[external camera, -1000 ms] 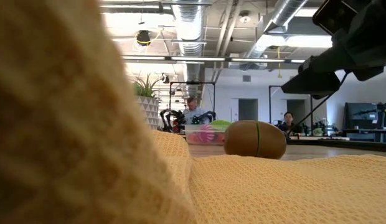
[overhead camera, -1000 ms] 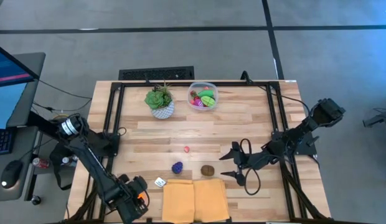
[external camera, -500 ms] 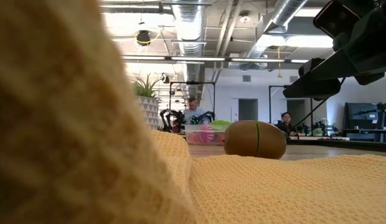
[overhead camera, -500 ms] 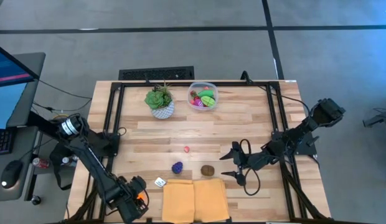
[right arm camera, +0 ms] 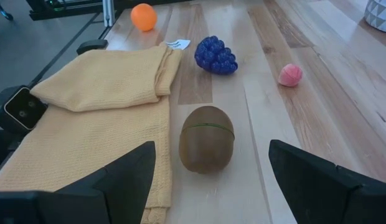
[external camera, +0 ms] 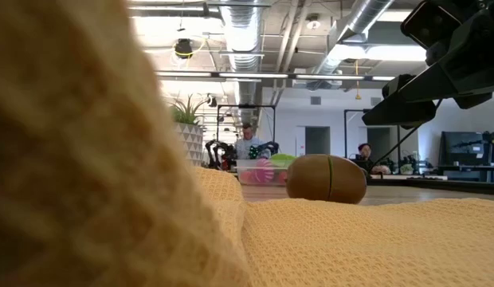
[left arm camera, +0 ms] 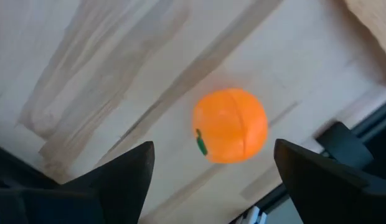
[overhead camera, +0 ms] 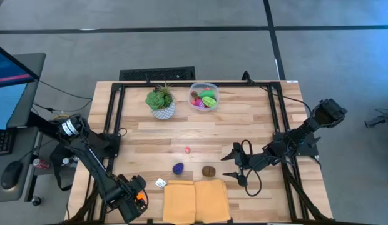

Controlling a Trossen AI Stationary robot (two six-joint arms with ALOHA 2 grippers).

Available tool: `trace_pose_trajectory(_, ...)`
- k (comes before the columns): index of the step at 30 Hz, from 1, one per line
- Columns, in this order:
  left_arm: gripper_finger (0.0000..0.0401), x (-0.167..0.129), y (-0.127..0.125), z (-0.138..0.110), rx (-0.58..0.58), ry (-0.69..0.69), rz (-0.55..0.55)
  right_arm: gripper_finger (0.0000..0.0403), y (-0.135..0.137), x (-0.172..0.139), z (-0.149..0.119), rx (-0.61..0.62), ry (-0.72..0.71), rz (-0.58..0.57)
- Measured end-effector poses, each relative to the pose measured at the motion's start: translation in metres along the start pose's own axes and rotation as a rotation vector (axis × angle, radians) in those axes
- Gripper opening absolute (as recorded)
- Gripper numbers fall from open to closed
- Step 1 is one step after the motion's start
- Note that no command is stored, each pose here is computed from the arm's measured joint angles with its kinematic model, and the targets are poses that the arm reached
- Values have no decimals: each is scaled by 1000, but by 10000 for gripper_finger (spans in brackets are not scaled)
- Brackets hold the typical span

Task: Pick and placing Produce into tupperware
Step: Put the orange into the transparent bin

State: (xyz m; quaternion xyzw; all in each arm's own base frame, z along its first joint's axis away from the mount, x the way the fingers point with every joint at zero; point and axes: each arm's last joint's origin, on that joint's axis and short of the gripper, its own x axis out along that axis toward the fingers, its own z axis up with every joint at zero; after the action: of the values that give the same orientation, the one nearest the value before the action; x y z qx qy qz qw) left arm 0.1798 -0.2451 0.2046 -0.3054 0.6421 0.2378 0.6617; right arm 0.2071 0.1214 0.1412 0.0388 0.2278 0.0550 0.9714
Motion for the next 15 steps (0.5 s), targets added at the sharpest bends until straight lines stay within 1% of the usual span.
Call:
trace_pose_trajectory(5, 316, 0, 0, 1, -15, -2, 5, 336, 0, 0, 0, 0, 0, 0)
trace_pose_trajectory(9, 314, 0, -3, 1, -17, -5, -25, 336, 0, 0, 0, 0, 0, 0)
trace_pose_trajectory(15, 314, 0, -3, 8, -21, -31, -25, 336, 0, 0, 0, 0, 0, 0)
